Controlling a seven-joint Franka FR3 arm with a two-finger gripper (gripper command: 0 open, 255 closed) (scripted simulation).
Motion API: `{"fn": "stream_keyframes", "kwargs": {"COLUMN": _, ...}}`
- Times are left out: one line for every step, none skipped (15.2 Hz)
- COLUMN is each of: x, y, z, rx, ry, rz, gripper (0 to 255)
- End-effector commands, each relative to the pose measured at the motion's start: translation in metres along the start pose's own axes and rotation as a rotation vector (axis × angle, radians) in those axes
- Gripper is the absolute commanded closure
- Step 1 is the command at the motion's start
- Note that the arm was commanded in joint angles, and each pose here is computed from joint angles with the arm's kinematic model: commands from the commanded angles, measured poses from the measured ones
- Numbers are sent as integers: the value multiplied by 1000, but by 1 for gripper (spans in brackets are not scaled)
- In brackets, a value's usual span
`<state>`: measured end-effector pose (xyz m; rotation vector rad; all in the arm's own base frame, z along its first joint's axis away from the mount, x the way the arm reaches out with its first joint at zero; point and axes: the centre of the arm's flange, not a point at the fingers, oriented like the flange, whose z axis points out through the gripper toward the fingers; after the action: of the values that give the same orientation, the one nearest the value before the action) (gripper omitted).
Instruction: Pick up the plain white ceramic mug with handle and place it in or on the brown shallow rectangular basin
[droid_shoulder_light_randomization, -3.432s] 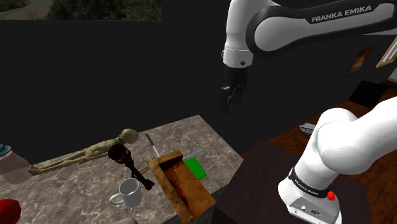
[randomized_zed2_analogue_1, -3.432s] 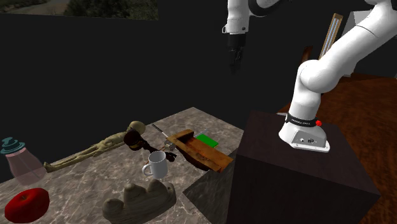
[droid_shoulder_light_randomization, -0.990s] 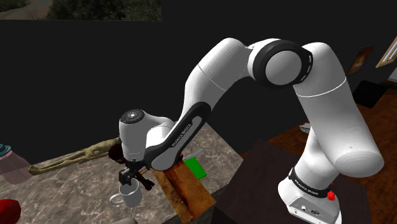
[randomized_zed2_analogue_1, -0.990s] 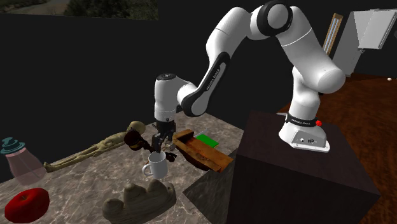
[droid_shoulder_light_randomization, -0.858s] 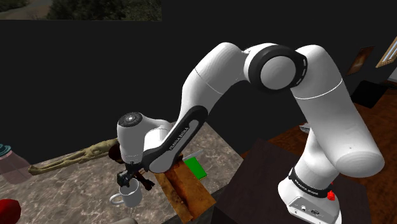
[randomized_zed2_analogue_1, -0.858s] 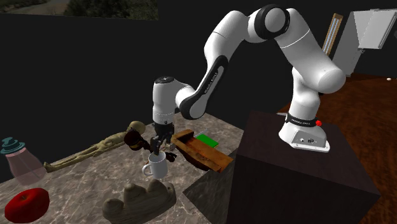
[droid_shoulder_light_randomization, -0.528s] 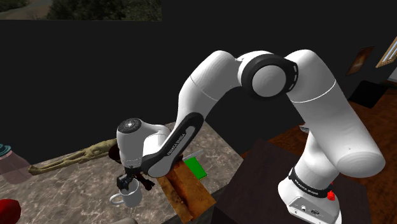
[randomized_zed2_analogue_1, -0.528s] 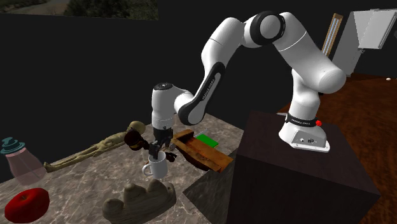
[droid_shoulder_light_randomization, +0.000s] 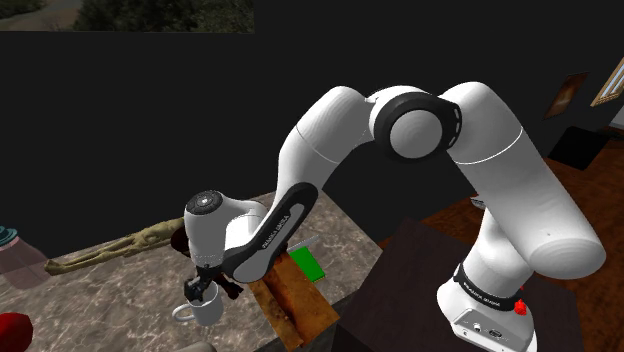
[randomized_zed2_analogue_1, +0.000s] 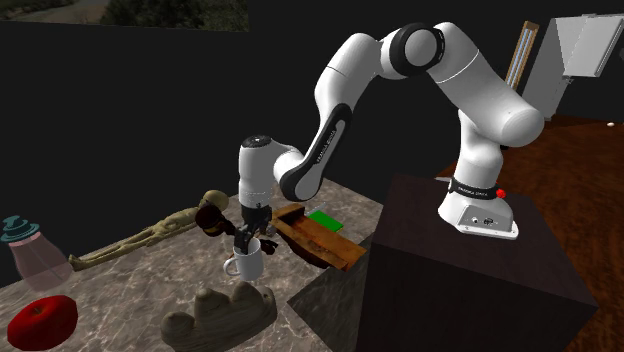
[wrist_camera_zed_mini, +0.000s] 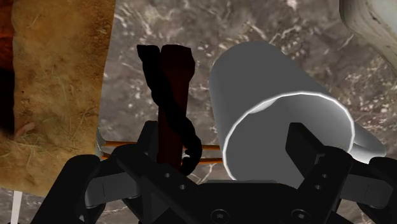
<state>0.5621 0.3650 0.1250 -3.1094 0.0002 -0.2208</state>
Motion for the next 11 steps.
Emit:
{"fn": "stream_keyframes", "kwargs": {"x": 0, "y": 0, "z": 0, "rx": 0, "ry": 0, "rz": 0, "gripper": 0}}
{"fn": "stream_keyframes", "kwargs": {"x": 0, "y": 0, "z": 0, "rx": 0, "ry": 0, "rz": 0, "gripper": 255}}
{"fn": "stream_keyframes", "kwargs": {"x": 0, "y": 0, "z": 0, "rx": 0, "ry": 0, "rz": 0, "gripper": 255}}
{"fn": "stream_keyframes", "kwargs": {"x": 0, "y": 0, "z": 0, "rx": 0, "ry": 0, "rz": 0, "gripper": 255}}
{"fn": "stream_keyframes", "kwargs": {"x": 0, "y": 0, "z": 0, "rx": 0, "ry": 0, "rz": 0, "gripper": 255}}
{"fn": "stream_keyframes", "kwargs": {"x": 0, "y": 0, "z": 0, "rx": 0, "ry": 0, "rz": 0, "gripper": 255}}
{"fn": "stream_keyframes", "kwargs": {"x": 0, "y": 0, "z": 0, "rx": 0, "ry": 0, "rz": 0, "gripper": 255}}
{"fn": "stream_keyframes", "kwargs": {"x": 0, "y": 0, "z": 0, "rx": 0, "ry": 0, "rz": 0, "gripper": 255}}
{"fn": "stream_keyframes", "kwargs": {"x": 0, "y": 0, "z": 0, "rx": 0, "ry": 0, "rz": 0, "gripper": 255}}
{"fn": "stream_keyframes", "kwargs": {"x": 0, "y": 0, "z": 0, "rx": 0, "ry": 0, "rz": 0, "gripper": 255}}
{"fn": "stream_keyframes", "kwargs": {"x": 0, "y": 0, "z": 0, "rx": 0, "ry": 0, "rz": 0, "gripper": 255}}
